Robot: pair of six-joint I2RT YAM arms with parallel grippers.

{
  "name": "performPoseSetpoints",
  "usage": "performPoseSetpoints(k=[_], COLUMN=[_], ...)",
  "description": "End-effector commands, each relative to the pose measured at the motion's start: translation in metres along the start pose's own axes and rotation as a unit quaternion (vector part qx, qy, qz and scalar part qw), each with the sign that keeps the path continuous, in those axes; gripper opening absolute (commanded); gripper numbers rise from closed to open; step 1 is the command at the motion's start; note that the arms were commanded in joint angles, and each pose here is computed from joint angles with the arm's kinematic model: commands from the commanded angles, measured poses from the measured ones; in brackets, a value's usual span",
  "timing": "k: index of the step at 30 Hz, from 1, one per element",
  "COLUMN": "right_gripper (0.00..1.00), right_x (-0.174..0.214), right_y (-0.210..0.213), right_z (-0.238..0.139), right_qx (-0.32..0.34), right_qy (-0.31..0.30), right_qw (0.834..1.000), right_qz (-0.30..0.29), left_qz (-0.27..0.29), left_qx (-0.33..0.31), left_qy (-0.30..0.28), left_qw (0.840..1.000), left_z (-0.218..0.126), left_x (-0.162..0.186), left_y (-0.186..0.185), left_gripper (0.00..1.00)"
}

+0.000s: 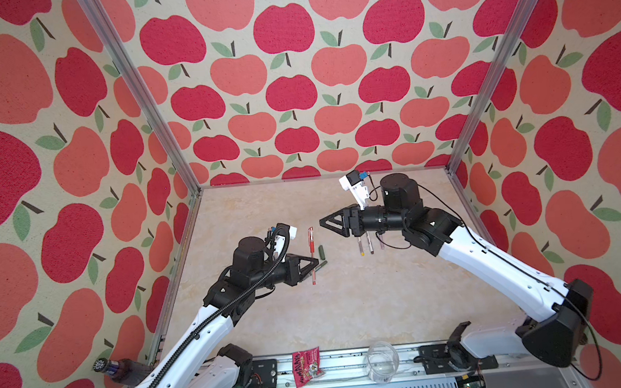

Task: Insert the pens into the pen caps
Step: 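Open the right gripper and lift it off the capped pen, then grasp the red cap again with the right gripper and press it down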

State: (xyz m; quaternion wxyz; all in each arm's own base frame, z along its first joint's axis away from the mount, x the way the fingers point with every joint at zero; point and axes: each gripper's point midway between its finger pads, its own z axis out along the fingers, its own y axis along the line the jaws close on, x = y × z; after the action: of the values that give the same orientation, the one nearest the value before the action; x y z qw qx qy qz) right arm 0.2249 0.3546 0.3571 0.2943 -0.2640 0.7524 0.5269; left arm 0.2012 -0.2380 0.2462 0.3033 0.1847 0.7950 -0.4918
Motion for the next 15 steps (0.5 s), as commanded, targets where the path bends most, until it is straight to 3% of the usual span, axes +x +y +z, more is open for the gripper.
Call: performPoseSetpoints(k=[1,15], right_gripper=[0.60,0.58], right_x=[0.011,0.024], right_y=[0.010,-0.004], right_z=[-0.004,0.014], right_qx=[-0.053,-0.065], right_qy=[0.030,0.068], right_qw=[0.998,0.995], right_qz=[-0.015,0.027], left_qz=[0.021,0.026], left_qx=[0.044,0.062], left_qy=[0.023,0.033], left_qw=[0.999,0.997], left_z=[-0.005,-0.006], left_x=[0.000,-0.001], left_y=[-0.021,-0.031], left_gripper=[0.08,0.09])
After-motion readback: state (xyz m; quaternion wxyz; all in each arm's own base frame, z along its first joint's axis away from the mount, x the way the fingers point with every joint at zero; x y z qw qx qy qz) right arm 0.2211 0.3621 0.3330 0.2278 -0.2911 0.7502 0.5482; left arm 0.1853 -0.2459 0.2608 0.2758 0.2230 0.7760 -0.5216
